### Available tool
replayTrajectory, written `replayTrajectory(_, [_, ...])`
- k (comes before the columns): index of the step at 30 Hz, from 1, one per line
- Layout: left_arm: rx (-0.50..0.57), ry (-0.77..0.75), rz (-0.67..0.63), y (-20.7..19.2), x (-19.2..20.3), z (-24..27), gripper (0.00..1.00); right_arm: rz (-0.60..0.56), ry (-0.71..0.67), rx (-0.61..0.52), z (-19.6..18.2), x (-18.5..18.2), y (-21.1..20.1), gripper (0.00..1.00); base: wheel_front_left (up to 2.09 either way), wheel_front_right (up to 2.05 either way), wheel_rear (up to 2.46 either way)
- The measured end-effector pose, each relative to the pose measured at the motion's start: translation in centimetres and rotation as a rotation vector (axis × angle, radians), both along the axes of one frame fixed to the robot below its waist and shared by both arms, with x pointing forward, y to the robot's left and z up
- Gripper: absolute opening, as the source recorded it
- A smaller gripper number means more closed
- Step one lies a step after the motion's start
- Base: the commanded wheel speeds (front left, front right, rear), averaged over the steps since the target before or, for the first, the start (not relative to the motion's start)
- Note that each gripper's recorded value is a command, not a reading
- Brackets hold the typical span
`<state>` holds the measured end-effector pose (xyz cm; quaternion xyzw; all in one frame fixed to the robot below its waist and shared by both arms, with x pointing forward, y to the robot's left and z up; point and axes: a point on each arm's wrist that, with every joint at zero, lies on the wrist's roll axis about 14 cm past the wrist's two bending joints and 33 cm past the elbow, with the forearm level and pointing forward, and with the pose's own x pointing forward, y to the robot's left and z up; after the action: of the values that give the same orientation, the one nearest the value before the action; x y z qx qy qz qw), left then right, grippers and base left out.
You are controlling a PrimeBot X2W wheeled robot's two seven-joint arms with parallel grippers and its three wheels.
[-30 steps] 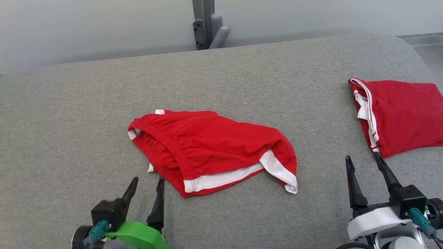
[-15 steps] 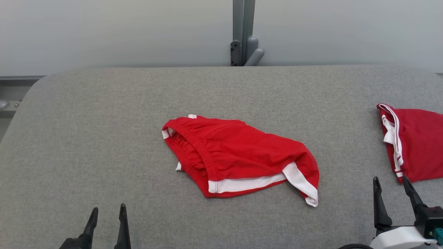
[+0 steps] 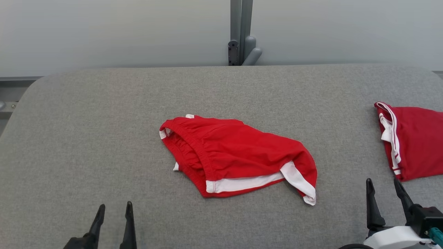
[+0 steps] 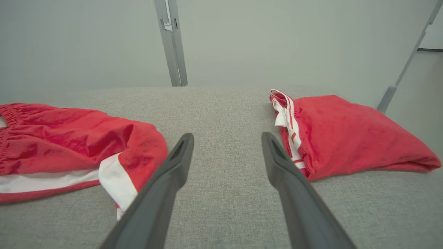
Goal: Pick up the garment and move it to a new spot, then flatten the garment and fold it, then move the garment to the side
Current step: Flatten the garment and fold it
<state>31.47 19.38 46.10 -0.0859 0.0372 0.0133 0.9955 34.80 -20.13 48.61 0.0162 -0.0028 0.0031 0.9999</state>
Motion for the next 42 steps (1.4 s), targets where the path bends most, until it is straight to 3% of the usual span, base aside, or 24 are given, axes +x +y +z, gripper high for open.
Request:
replayTrajectory(6, [-0.058,-0.019,-0.182,-5.8,2.0,0.6,1.0,0.074,0.044,0.025,-1.4,0.4,2.7,1.0,0.0,0.0,0.0])
replayTrajectory(14, [-0.085,0.11,-0.42,-13.1,4.4,-0.8,1.0,0.236,0.146,0.034,-4.4,0.6,8.1,1.0,0.0,0.0,0.0])
replayTrajectory(23, [-0.082,0.259,-0.481,-14.7,4.8,-4.7,1.0,0.255,0.237,0.024,-7.1,0.7,8.4,1.0,0.0,0.0,0.0])
replayTrajectory(39, [-0.068,0.295,-0.498,-14.9,5.6,-6.7,1.0,0.286,0.293,0.016,-8.9,1.7,9.3,1.0,0.0,0.0,0.0])
replayTrajectory(40, [-0.07,0.292,-0.499,-15.0,5.6,-6.6,1.0,0.287,0.291,0.018,-8.8,1.7,9.3,0.95,0.0,0.0,0.0])
replayTrajectory(42, [-0.068,0.291,-0.506,-15.1,5.5,-6.6,1.0,0.289,0.29,0.018,-8.7,1.6,9.4,0.76,0.0,0.0,0.0])
